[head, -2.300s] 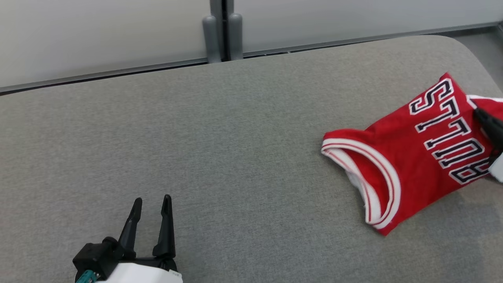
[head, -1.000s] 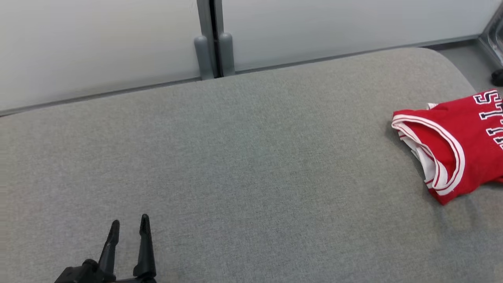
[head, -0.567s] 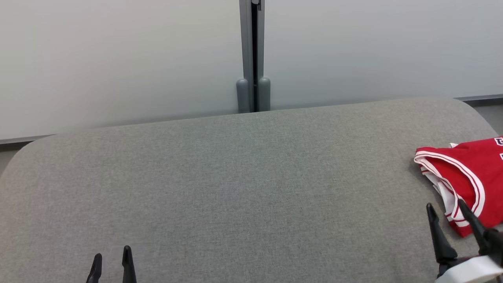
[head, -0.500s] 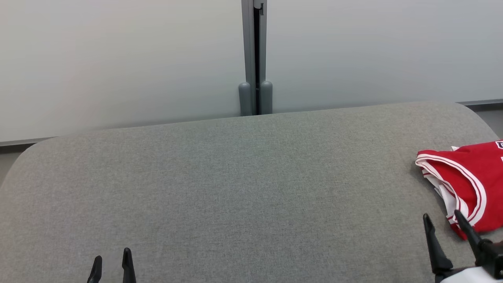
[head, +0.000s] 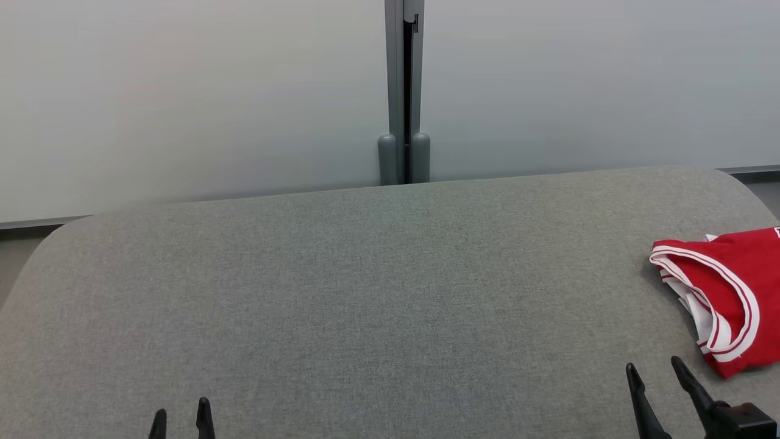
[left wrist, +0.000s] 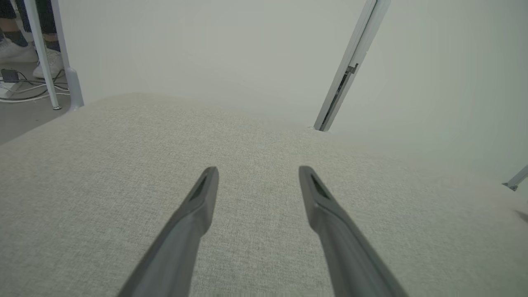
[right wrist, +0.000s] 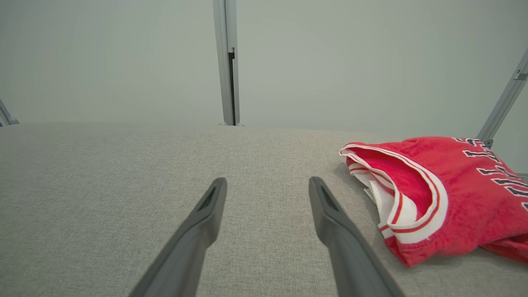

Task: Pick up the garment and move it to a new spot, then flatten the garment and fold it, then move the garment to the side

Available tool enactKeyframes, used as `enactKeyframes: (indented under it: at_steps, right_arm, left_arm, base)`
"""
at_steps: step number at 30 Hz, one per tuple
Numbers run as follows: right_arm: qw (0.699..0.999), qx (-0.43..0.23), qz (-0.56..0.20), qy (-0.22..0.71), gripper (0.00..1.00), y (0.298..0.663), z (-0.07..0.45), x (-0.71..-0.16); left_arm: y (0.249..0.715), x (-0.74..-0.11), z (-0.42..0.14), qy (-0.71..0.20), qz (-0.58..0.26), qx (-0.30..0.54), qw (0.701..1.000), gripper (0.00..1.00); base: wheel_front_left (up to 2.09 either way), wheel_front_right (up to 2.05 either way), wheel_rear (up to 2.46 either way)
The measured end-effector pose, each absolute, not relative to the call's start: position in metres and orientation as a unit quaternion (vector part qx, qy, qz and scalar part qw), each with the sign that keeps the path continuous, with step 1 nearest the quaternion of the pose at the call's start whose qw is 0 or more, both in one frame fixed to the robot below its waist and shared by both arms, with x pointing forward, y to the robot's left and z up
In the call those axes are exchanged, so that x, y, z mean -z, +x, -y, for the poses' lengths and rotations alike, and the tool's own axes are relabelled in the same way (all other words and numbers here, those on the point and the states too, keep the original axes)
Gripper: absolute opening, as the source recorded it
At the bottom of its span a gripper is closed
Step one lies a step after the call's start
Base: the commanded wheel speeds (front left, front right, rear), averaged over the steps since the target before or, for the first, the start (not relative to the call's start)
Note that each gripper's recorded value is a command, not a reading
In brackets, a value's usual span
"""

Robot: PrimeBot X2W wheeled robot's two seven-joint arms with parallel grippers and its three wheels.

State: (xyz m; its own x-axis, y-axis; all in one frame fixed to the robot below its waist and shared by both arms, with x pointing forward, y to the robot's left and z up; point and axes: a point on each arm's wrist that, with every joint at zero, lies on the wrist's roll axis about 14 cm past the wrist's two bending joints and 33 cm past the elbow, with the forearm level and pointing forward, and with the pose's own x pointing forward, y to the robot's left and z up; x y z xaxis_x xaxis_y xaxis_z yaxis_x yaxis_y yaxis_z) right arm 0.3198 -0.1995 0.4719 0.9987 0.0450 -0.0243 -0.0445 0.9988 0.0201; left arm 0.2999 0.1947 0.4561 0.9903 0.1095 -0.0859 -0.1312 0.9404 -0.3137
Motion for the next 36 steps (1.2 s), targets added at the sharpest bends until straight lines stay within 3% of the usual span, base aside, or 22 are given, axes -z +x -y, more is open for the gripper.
enactKeyframes:
  at_steps: [1,8,36]
  right_arm:
    - [1.000,-0.023,-0.013,0.010,0.00,0.320,0.199,-0.472]
    - [0.997,-0.013,-0.058,0.046,0.00,0.310,0.195,-0.446]
    - [0.955,0.042,-0.046,0.290,0.00,0.334,0.208,-0.460]
  left_arm:
    - [0.299,-0.455,-0.193,-0.159,-0.036,-0.059,0.985,0.00]
    - [0.289,-0.431,-0.189,-0.181,-0.080,-0.069,0.978,0.00]
    - [0.320,-0.441,-0.195,-0.379,-0.076,-0.084,0.918,0.00]
  base:
    - [0.00,0.00,0.00]
    - [0.00,0.00,0.00]
    - [0.00,0.00,0.00]
